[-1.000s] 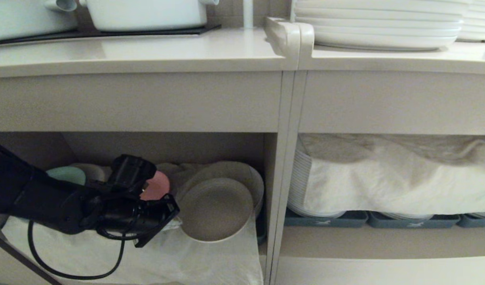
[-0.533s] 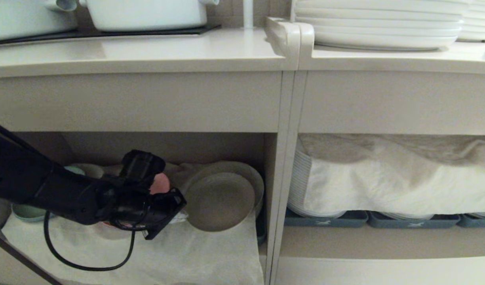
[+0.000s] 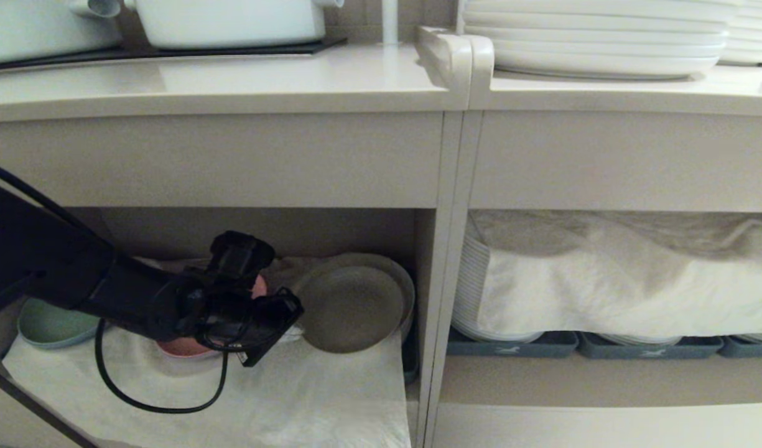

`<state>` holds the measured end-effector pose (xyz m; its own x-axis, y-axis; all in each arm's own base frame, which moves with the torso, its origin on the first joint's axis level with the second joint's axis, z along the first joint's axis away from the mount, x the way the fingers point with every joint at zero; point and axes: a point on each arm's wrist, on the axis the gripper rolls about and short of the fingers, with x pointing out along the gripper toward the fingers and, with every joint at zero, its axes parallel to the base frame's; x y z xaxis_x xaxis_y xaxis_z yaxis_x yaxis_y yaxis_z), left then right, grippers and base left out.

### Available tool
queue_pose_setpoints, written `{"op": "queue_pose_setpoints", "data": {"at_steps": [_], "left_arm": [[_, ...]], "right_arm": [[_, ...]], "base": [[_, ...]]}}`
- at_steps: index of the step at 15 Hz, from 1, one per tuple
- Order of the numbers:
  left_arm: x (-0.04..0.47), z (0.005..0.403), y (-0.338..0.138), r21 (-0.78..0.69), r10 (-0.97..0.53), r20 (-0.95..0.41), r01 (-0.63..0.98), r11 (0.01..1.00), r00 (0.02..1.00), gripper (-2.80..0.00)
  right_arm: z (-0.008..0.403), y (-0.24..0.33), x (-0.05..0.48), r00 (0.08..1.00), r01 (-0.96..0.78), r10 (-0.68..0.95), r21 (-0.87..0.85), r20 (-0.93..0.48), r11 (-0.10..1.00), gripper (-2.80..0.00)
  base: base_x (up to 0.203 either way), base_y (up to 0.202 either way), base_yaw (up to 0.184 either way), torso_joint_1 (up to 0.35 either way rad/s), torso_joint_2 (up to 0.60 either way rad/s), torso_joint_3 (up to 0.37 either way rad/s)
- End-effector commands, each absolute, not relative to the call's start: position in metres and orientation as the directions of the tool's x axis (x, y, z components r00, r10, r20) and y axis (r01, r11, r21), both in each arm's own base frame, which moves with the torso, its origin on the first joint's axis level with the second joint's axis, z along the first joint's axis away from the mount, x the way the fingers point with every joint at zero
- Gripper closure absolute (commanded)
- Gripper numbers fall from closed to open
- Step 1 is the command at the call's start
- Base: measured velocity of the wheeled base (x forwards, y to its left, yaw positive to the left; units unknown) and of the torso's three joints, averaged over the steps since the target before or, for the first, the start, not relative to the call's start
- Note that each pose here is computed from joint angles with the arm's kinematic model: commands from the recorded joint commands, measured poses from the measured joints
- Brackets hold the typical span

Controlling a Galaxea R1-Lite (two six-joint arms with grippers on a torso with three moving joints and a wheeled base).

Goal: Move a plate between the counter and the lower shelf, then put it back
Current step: Put the plate in the cupboard

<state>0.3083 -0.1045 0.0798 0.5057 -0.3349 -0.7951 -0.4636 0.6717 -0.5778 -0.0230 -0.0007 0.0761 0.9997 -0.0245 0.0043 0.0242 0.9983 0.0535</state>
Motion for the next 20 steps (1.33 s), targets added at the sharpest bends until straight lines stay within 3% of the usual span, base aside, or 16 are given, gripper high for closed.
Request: {"op": "queue_pose_setpoints", "data": {"at_steps": [1,20], "left_arm": [[0.313,0.078,-0.107,-0.578,-0.334,-0.795,-0.466,0.669,0.506,0.00],[0.332,0.075,-0.113,-0.588,-0.328,-0.783,-0.456,0.668,0.529,0.00]], "right_arm": [[0.076,-0.001,-0.023,1.000,0.024,-0.025,0.054,0.003,0.998,0.00],[0.076,-0.001,-0.023,1.000,0.024,-0.025,0.054,0.003,0.998,0.00]], "base": [[0.000,0.000,0.000,0.000,0.00,0.000],[0.000,0.000,0.000,0.000,0.00,0.000]]}}
